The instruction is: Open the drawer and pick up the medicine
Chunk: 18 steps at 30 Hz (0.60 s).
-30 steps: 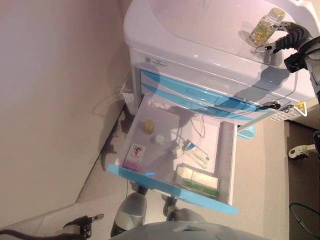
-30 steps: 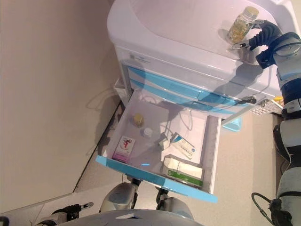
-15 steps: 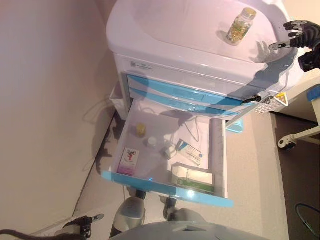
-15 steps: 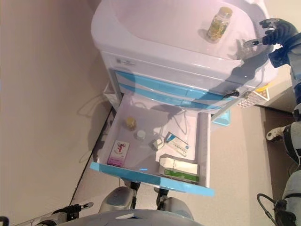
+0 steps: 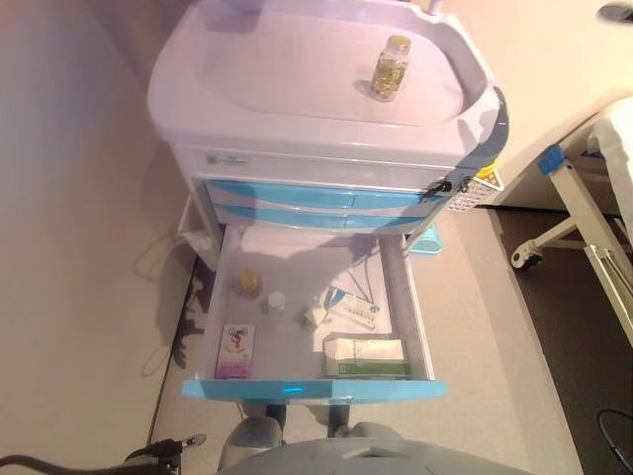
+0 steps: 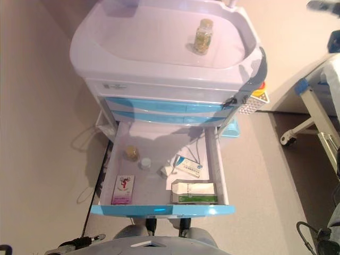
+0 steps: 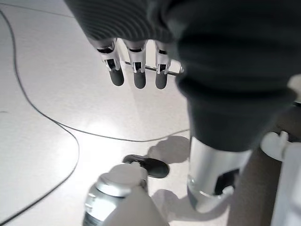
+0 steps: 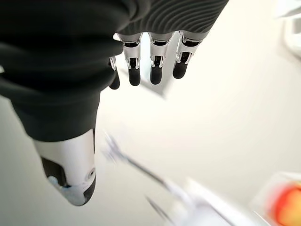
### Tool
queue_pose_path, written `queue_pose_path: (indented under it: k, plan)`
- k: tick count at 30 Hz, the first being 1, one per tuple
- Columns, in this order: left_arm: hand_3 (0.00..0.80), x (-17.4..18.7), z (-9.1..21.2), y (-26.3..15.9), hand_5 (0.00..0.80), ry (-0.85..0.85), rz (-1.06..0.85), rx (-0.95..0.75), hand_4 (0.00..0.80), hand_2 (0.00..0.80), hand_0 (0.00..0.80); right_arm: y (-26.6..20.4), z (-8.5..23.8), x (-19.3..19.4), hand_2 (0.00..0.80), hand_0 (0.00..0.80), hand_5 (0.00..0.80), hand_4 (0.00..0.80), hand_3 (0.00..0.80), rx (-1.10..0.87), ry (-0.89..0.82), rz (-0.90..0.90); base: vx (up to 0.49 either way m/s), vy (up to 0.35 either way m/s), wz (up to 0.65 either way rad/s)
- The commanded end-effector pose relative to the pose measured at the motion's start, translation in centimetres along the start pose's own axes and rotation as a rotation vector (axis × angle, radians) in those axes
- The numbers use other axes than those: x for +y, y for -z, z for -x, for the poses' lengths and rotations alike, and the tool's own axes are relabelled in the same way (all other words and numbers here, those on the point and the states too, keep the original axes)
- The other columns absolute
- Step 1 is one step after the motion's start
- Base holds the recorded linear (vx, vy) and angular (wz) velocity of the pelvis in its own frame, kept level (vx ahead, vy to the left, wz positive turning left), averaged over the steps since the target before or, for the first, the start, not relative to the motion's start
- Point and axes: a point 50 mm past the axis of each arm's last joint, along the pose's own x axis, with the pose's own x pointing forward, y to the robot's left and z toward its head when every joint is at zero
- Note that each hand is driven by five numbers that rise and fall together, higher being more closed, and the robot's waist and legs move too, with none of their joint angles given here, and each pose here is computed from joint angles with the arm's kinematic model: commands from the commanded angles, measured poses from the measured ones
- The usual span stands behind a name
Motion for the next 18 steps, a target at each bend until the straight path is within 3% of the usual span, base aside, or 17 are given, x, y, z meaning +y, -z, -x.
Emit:
queue_pose_path:
  k: [1,5,10,18]
  plan:
    - [0.000,1.2,0.1,2.8,0.000,-0.040,-0.086,0.120,0.000,0.000,0.000,-2.2,0.6,-4.5,0.000,0.000,0.000,0.000,0.000,-0.116,0.249,-0.097,-0.005,-0.017,-0.14]
    - [0.000,0.7,0.1,2.8,0.000,-0.027,-0.117,0.123,0.000,0.000,0.000,1.4,1.8,-6.1,0.000,0.000,0.000,0.000,0.000,-0.070,0.407,-0.189,-0.015,-0.012,-0.11]
    - [0.000,0.1,0.0,2.6,0.000,-0.016,-0.141,0.132,0.000,0.000,0.000,7.6,4.3,-5.1,0.000,0.000,0.000,0.000,0.000,0.027,0.513,-0.193,-0.018,-0.021,-0.14]
    - [0.000,-1.0,-0.1,2.1,0.000,0.023,-0.142,0.126,0.000,0.000,0.000,17.5,10.4,-1.2,0.000,0.000,0.000,0.000,0.000,0.261,0.414,0.105,-0.038,-0.015,-0.12]
